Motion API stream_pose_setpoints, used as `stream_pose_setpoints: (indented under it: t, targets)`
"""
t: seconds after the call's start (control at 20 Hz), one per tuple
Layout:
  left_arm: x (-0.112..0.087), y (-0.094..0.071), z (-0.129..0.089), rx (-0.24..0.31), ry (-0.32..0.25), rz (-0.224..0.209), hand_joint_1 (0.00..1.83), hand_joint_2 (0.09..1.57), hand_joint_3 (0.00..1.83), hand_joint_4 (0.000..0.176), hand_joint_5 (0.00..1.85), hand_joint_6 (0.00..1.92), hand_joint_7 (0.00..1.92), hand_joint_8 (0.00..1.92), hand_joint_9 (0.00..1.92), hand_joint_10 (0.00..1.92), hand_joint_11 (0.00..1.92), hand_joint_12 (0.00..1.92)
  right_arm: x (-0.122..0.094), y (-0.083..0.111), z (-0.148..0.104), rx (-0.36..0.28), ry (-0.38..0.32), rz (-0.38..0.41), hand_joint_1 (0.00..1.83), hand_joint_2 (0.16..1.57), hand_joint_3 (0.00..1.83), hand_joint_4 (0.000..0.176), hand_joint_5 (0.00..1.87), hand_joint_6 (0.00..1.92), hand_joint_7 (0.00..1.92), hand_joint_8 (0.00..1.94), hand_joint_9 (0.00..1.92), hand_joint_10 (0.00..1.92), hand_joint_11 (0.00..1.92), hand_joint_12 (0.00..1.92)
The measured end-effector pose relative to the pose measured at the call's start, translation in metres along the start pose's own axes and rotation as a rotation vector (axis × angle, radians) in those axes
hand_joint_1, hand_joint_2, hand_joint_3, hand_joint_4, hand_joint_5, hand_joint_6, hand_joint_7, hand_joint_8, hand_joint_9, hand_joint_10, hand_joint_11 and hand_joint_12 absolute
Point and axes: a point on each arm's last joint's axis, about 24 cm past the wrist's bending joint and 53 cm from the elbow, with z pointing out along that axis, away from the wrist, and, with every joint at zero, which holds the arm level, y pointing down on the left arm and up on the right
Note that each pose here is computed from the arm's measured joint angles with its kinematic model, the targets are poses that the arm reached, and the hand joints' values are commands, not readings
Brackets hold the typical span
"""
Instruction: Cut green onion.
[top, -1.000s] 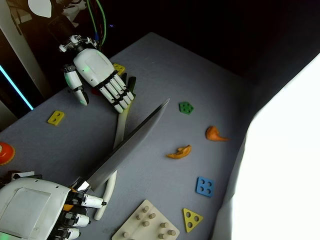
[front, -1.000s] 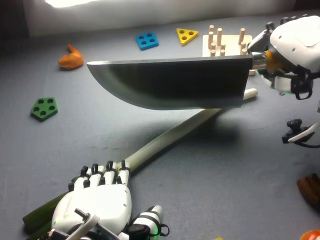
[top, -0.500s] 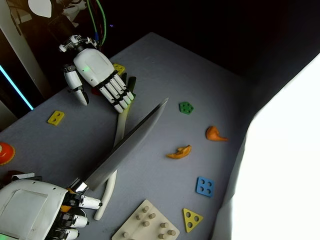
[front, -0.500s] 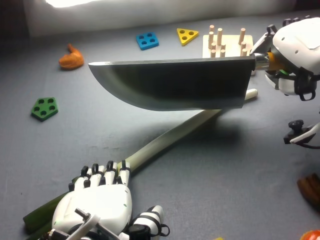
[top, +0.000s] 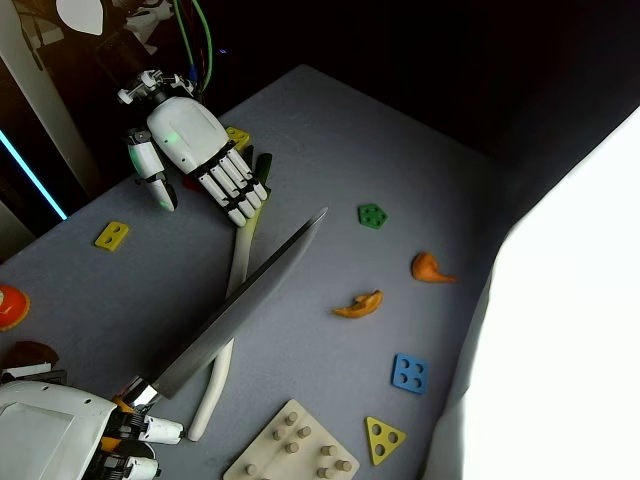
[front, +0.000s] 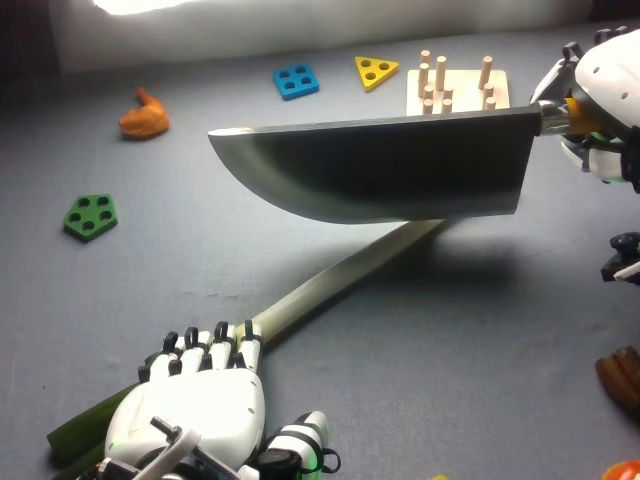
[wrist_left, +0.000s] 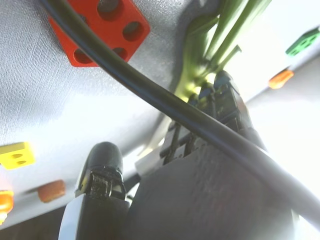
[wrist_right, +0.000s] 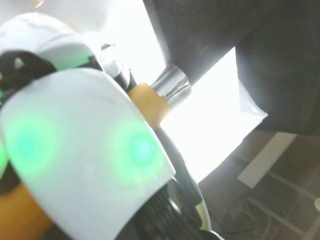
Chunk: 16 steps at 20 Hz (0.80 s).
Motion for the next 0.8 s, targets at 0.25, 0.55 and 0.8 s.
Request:
stream_pose_setpoints:
  t: [0.25,0.55,0.8]
  targets:
    - [0.000,0.000,0.000,0.000,0.000,-0.001,0.00,1.41,0.00,0.000,0.00,0.00,0.00,0.00,0.00,0.00,0.00,0.00,-0.006,-0.004,-0.004,-0.003,-0.008,-0.021,1.53,1.03,0.31,0.176,1.22,1.92,1.51,1.94,1.61,1.92,1.67,1.92]
    - [0.000,0.000,0.000,0.000,0.000,-0.001,0.07,1.40,0.00,0.000,0.06,0.01,0.04,0.01,0.01,0.00,0.01,0.00,-0.010,-0.002,-0.002,-0.009,-0.019,-0.018,1.58,1.02,0.29,0.176,1.28,1.92,1.53,1.94,1.62,1.92,1.71,1.92]
    - [0.000,0.000,0.000,0.000,-0.001,-0.001,0.04,1.40,0.00,0.000,0.04,0.00,0.04,0.00,0.01,0.00,0.00,0.00,-0.049,0.004,0.010,-0.032,-0.120,-0.013,1.54,1.06,0.31,0.176,1.34,1.92,1.51,1.94,1.59,1.92,1.67,1.92]
